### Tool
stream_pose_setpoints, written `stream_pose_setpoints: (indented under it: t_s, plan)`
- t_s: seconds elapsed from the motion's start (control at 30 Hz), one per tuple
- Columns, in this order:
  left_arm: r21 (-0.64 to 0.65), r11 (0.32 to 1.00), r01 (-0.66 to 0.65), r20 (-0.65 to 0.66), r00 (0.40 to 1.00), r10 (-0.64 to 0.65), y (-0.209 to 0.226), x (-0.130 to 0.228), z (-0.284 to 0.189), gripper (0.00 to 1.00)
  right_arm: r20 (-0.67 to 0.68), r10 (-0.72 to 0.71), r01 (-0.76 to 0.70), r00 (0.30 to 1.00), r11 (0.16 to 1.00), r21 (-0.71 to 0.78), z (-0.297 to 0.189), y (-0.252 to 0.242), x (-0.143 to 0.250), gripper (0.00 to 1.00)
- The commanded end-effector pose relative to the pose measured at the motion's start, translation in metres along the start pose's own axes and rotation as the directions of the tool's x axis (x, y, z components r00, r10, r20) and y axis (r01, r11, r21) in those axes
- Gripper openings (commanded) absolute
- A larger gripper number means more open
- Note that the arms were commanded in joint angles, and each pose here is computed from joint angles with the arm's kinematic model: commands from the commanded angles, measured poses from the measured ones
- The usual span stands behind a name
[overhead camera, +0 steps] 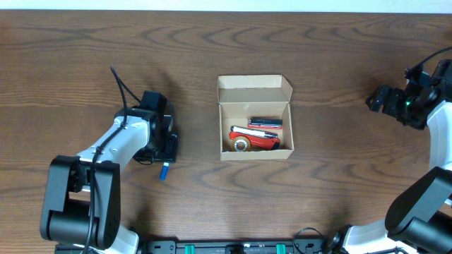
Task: Pack container
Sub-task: 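Lower and close the left gripper on the blue whiteboard marker, then carry the blue marker right into the box and release it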
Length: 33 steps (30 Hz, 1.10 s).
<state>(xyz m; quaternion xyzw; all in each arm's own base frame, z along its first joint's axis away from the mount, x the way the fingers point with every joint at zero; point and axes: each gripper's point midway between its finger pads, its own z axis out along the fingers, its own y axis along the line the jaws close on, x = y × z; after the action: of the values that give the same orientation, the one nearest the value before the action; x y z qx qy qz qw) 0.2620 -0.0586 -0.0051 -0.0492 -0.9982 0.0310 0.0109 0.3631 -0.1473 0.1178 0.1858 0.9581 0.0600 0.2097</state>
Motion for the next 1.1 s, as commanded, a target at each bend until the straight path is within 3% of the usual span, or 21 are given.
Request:
stream_pose_setpoints:
  t_s: [0.0, 0.1, 0.17, 0.47, 0.67, 0.77, 0.87, 0.97, 1.07]
  plan:
    - [0.014, 1.000, -0.002, -0.033, 0.999, 0.002, -0.002, 0.004, 0.008, 0.43, 0.000, -0.007, 0.007, 1.000, 1.000, -0.010, 0.000, 0.001, 0.001, 0.99]
    - [0.029, 1.000, -0.002, -0.033, 0.999, 0.003, -0.004, 0.004, 0.008, 0.25, 0.000, -0.007, 0.007, 1.000, 1.000, -0.010, 0.000, 0.001, 0.001, 0.99]
    - [0.030, 1.000, -0.002, -0.032, 0.999, 0.003, -0.004, 0.004, 0.008, 0.06, 0.000, -0.007, 0.007, 1.000, 1.000, -0.010, 0.000, 0.001, 0.001, 0.99]
    - [0.122, 0.992, -0.021, 0.015, 1.000, 0.019, -0.022, -0.014, -0.012, 0.06, 0.000, -0.006, 0.006, 1.000, 1.000, -0.010, 0.000, 0.001, 0.001, 0.99]
    - [0.148, 0.969, -0.198, 0.245, 0.957, 0.158, -0.047, -0.064, -0.100, 0.06, 0.008, -0.009, 0.009, 1.000, 1.000, -0.006, -0.001, -0.001, -0.001, 0.99]
    - [0.100, 0.937, -0.336, 0.402, 0.875, 0.271, -0.069, -0.084, -0.161, 0.06, 0.025, 0.015, -0.015, 1.000, 1.000, 0.000, -0.002, -0.007, -0.005, 0.99]
    - [0.014, 0.865, -0.501, 0.514, 0.746, 0.424, -0.096, -0.093, -0.212, 0.06, 0.038, 0.069, -0.069, 0.997, 0.998, 0.008, -0.004, -0.017, -0.007, 0.99]
    - [-0.111, 0.695, -0.710, 0.523, 0.553, 0.649, -0.129, -0.083, -0.237, 0.06, 0.048, 0.115, -0.116, 0.992, 0.993, 0.017, -0.007, -0.028, -0.007, 0.99]
    - [-0.190, 0.510, -0.839, 0.500, 0.364, 0.786, -0.164, -0.068, -0.238, 0.06, 0.053, 0.135, -0.136, 0.989, 0.990, 0.025, -0.009, -0.037, -0.007, 0.99]
